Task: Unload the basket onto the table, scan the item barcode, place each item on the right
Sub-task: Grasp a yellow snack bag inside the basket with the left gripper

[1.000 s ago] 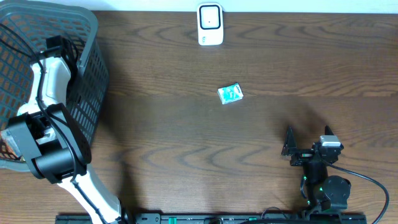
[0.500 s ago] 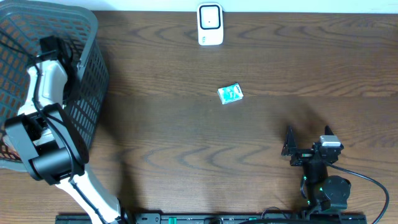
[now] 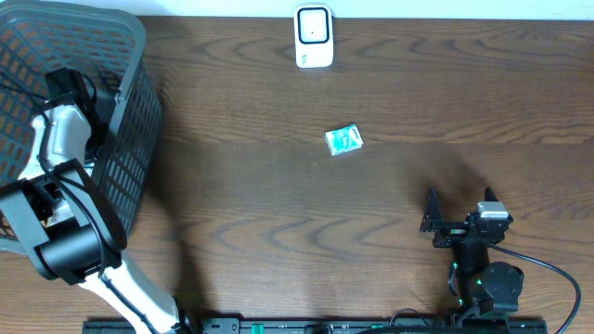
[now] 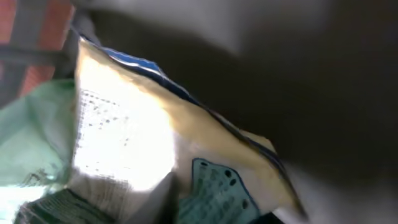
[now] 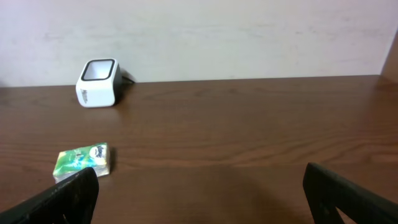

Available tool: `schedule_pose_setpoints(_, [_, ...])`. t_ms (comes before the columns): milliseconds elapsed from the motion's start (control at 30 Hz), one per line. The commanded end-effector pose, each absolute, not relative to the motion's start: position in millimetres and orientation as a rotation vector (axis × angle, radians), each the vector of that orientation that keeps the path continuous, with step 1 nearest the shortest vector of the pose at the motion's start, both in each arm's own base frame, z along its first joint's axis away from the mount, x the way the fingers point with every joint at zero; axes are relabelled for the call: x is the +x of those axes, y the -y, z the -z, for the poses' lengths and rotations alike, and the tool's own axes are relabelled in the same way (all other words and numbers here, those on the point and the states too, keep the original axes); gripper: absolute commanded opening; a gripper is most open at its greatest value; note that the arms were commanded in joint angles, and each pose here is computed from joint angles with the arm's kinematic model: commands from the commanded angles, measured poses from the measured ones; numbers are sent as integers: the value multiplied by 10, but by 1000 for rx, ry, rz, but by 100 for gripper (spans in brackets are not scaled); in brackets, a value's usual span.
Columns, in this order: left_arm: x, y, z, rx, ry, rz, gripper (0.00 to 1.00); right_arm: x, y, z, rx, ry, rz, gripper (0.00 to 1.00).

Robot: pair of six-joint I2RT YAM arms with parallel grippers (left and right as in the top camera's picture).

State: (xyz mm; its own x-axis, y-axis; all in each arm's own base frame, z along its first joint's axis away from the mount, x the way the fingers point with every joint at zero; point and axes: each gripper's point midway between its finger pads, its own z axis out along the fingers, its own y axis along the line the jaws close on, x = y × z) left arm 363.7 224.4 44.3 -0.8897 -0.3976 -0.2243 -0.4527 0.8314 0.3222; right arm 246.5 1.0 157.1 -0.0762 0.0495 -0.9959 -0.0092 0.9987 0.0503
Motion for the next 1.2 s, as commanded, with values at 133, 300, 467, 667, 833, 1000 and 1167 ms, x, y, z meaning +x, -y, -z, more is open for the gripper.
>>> schedule_pose_setpoints(133, [3721, -2214, -923, -755, -2728, -490, 7, 2464, 2, -1555, 38, -1651, -46, 99])
schedule_pose_setpoints(300, [3793, -2244, -1819, -870, -2411, -463, 7, 2464, 2, -1555, 37, -1651, -47, 99])
schedule_pose_setpoints(467, [3700, -2140, -2744, -859, -2135, -394, 7, 2464, 2, -1555, 38, -1651, -46, 99])
schedule_pose_setpoints(667, [3423, -1876, -3767, -751, -1856, -304, 7, 2464, 2, -1555, 38, -1651, -46, 99])
schedule_pose_setpoints(833, [3206, -1524, -4481, -627, -1648, -153, 7, 2464, 2, -1555, 38, -1651, -46, 99])
schedule_pose_setpoints(1000, [3020, -1093, -4944, -524, -1514, 77, 7, 2464, 2, -1555, 38, -1651, -46, 99])
schedule_pose_setpoints(1167, [2994, -510, -5088, -383, -1515, 384, 7, 2464, 2, -1555, 38, -1651, -46, 99])
